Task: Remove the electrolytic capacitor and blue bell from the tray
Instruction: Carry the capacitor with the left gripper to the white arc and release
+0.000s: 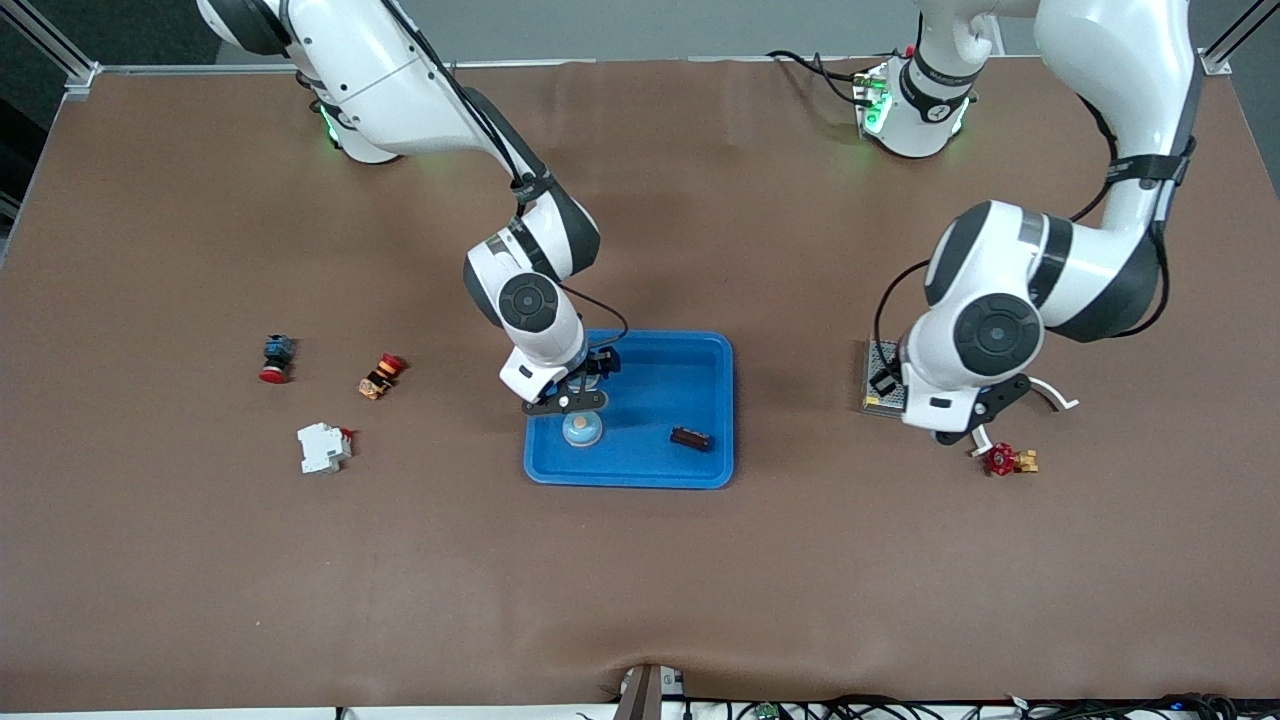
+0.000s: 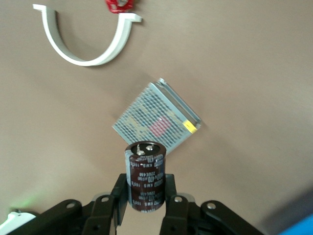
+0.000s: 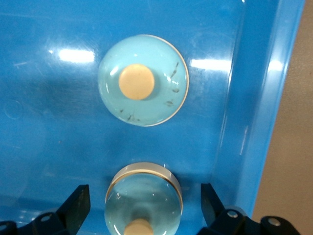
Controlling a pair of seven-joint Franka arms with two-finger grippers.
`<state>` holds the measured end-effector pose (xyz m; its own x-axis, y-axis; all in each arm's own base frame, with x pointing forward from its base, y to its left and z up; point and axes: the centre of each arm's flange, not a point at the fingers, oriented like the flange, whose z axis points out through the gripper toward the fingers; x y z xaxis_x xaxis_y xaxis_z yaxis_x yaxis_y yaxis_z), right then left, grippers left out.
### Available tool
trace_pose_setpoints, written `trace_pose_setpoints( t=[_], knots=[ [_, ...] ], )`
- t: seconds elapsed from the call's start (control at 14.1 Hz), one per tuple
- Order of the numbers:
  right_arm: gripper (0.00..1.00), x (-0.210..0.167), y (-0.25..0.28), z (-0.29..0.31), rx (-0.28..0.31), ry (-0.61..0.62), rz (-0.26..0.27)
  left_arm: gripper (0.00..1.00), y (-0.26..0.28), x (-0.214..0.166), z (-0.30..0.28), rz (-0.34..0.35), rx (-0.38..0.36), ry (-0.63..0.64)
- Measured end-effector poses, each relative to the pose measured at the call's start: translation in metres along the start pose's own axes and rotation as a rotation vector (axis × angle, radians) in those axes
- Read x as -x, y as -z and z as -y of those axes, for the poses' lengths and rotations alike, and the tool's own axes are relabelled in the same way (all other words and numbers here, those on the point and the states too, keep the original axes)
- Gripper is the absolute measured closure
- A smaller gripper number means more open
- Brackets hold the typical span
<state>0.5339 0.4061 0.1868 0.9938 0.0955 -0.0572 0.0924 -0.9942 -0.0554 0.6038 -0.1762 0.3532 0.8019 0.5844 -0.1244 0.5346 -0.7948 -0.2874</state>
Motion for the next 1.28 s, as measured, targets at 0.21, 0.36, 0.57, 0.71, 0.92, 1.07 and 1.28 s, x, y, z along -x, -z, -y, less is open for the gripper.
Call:
trace_pose_setpoints(
  t=[0.21,0.36,0.57,0.71,0.92,1.07,1.28],
  knots=[
    [0.0,0.0,-0.001,0.0,0.001,0.0,0.001,0.66,-0.019,-0.024,0.02,-0.001,-0.007,-0.026],
    [0.0,0.001,-0.001,-0.001,0.002,0.0,0.003,0.66,-0.032,-0.046,0.04,0.008,0.005,-0.046],
    [0.0,0.001,-0.003,-0.001,0.003,0.0,0.005,0.66,-0.053,-0.077,0.069,0.012,0.03,-0.07],
    [0.03,0.002,-0.004,-0.001,0.004,-0.001,0.006,0.66,-0.072,-0.096,0.092,-0.005,0.038,-0.095],
    [0.2,0.001,-0.005,-0.002,0.005,-0.001,0.006,0.66,-0.099,-0.122,0.121,-0.007,0.061,-0.083],
    [0.35,0.001,-0.004,-0.002,0.004,-0.002,0.004,0.66,-0.114,-0.137,0.135,-0.006,0.08,-0.089],
    [0.35,0.001,-0.004,-0.002,0.004,-0.002,0.004,0.66,-0.136,-0.162,0.157,-0.014,0.116,-0.106]
  ],
)
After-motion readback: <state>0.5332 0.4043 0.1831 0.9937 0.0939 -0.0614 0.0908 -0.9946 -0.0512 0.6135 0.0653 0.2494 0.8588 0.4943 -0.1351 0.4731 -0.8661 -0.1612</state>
